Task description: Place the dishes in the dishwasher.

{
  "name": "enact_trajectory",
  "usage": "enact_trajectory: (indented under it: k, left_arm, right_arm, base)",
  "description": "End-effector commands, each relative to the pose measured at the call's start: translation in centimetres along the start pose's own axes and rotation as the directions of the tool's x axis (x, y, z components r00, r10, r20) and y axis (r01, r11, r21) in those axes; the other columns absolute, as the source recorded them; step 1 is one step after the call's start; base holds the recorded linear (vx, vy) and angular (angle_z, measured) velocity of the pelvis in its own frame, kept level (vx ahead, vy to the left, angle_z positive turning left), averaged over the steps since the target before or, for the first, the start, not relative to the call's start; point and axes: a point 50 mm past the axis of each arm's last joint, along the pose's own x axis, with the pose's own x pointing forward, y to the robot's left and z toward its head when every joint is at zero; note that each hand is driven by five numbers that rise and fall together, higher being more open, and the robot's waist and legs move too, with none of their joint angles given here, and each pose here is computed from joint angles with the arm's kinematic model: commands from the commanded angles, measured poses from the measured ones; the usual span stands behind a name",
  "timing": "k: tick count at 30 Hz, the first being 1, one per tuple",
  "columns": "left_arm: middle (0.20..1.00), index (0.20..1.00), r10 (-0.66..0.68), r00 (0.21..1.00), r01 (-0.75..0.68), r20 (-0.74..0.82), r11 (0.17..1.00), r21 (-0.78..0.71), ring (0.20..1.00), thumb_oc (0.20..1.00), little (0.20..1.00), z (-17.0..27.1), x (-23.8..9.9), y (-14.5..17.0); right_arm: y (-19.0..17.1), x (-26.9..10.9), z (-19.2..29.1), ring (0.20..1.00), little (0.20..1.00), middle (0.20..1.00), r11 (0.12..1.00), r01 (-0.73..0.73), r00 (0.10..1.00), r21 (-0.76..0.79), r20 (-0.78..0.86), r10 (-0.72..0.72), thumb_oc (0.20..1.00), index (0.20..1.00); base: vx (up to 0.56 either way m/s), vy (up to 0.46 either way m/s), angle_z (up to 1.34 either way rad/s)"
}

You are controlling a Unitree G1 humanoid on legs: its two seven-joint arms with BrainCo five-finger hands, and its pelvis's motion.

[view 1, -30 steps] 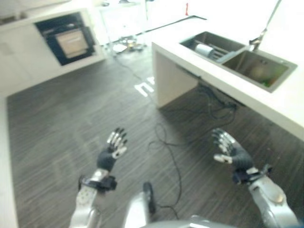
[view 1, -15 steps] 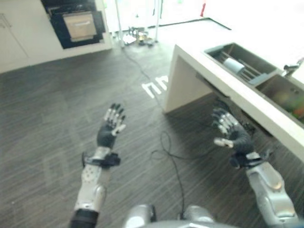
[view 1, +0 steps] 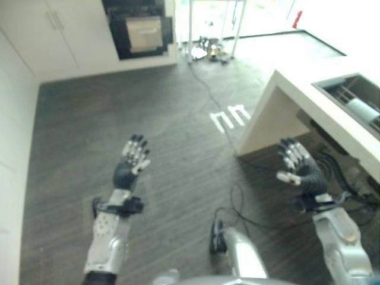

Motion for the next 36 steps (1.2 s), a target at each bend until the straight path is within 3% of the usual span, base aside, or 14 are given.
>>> enact_trajectory:
  k: [1, 8, 14, 18, 25, 28, 36]
  left_arm:
    - [1.0, 1.0, -0.094, 0.99, 0.086, 0.11, 0.993, 0.077, 1.0, 1.0, 1.0, 3.3, 0.0, 0.0]
    - [1.0, 1.0, -0.133, 0.982, 0.115, 0.137, 0.985, 0.128, 1.0, 1.0, 1.0, 3.6, -0.3, -0.7]
    - [1.0, 1.0, -0.088, 0.983, 0.064, 0.164, 0.988, 0.143, 1.0, 1.0, 1.0, 4.3, -1.9, 0.4]
    - [1.0, 1.0, -0.136, 0.968, 0.094, 0.211, 0.976, 0.197, 1.0, 1.0, 1.0, 4.8, 0.1, -1.0]
    - [1.0, 1.0, -0.162, 0.96, 0.108, 0.229, 0.967, 0.233, 1.0, 1.0, 1.0, 5.3, 0.8, -1.9]
    - [1.0, 1.0, -0.09, 0.959, 0.011, 0.268, 0.959, 0.283, 1.0, 1.0, 1.0, 6.2, 0.7, -1.0]
    - [1.0, 1.0, -0.156, 0.939, 0.06, 0.306, 0.952, 0.301, 1.0, 1.0, 1.0, 7.3, 1.5, -1.6]
  right_arm:
    - [-0.3, 0.1, 2.5, 1.0, 1.0, 1.0, 0.999, 0.017, 0.991, -0.028, 0.133, -0.014, 1.0, 1.0]
    - [-1.0, 0.0, 3.8, 1.0, 1.0, 1.0, 0.996, 0.021, 0.985, -0.088, 0.173, -0.005, 1.0, 1.0]
    - [-0.6, 0.6, 4.7, 1.0, 1.0, 1.0, 0.996, -0.013, 0.978, -0.089, 0.206, 0.031, 1.0, 1.0]
    - [-0.4, 1.2, 5.6, 1.0, 1.0, 1.0, 0.998, 0.014, 0.969, -0.053, 0.246, -0.001, 1.0, 1.0]
    - [0.0, 0.5, 5.3, 1.0, 1.0, 1.0, 0.999, 0.025, 0.965, 0.026, 0.261, -0.03, 1.0, 1.0]
    - [1.2, 1.5, 5.3, 1.0, 1.0, 1.0, 0.995, -0.074, 0.955, 0.067, 0.292, 0.051, 1.0, 1.0]
    - [2.1, 2.4, 6.1, 1.0, 1.0, 1.0, 0.995, -0.062, 0.936, 0.082, 0.351, 0.029, 1.0, 1.0]
  base:
    - [0.22, -0.213, -0.57]
    - [0.2, -0.15, -0.52]
    - [0.27, 0.226, -1.41]
    - [0.14, 0.358, -1.87]
    - [0.07, 0.21, -0.91]
    - [-0.08, -0.105, -1.6]
    - [0.13, -0.397, -0.27]
